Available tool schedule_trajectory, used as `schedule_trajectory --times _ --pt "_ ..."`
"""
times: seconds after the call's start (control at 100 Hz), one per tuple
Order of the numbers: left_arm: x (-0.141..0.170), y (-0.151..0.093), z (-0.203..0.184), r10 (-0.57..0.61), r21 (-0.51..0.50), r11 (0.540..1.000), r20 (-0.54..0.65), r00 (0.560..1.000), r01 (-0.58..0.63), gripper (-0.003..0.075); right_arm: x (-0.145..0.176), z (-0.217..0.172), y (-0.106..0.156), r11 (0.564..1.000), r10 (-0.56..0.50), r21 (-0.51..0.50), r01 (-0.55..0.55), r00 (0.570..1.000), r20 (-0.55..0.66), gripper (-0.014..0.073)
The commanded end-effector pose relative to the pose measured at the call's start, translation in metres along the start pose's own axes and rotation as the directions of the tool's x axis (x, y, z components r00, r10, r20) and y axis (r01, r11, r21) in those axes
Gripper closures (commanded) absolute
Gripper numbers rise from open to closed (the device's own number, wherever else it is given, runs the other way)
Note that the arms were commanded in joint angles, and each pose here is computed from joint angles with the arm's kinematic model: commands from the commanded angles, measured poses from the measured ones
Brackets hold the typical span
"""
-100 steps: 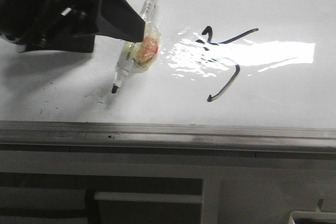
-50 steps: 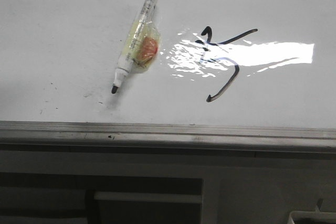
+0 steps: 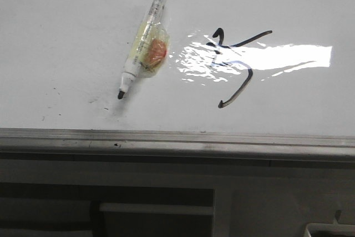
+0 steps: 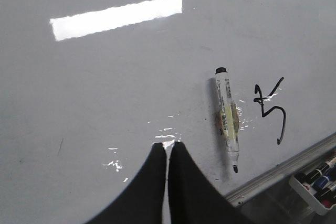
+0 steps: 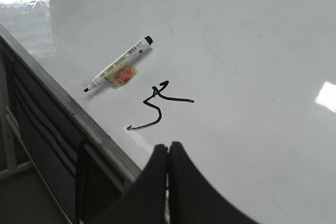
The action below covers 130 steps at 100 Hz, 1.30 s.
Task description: Write number 5 on whiteboard
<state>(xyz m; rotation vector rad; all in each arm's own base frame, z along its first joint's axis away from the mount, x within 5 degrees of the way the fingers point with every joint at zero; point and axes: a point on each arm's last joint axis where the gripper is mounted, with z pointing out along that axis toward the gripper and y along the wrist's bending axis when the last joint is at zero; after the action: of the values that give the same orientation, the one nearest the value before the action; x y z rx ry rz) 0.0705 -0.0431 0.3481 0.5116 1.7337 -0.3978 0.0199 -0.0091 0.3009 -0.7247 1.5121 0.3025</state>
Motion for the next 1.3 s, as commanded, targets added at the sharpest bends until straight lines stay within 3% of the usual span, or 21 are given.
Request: schedule_trajectory --times 0.0,0.68,0.93,1.14,1.29 --pt "-0.013 -0.002 -0.003 -0.009 0.023 1.0 0.078 0.997 0.007 0.0741 -0.011 -0.005 -0.003 1.0 -0.012 0.028 0.01 0.996 0.088 0.0638" --pt "-0.013 -0.002 -0.003 -0.009 0.023 1.0 0.078 0.997 0.007 0.0741 -0.011 -0.005 -0.003 1.0 -0.011 0.027 0.008 0.996 0.088 0.0638" --pt "-0.009 0.002 0.0 0.04 -0.032 0.999 0.085 0.996 -0.037 0.0741 -0.011 -0.005 -0.003 1.0 -0.012 0.028 0.01 0.996 0.088 0.0638" --pt "0.023 -0.001 0.006 0.071 -0.027 0.997 0.274 0.959 -0.066 0.0741 -0.011 -0.005 -0.003 1.0 -0.012 0.028 0.01 0.996 0.088 0.0638" --pt "0.06 -0.004 -0.001 0.019 -0.001 1.0 0.472 0.881 -0.021 0.0741 -0.011 -0.005 -0.003 1.0 -0.012 0.028 0.01 0.996 0.088 0.0638"
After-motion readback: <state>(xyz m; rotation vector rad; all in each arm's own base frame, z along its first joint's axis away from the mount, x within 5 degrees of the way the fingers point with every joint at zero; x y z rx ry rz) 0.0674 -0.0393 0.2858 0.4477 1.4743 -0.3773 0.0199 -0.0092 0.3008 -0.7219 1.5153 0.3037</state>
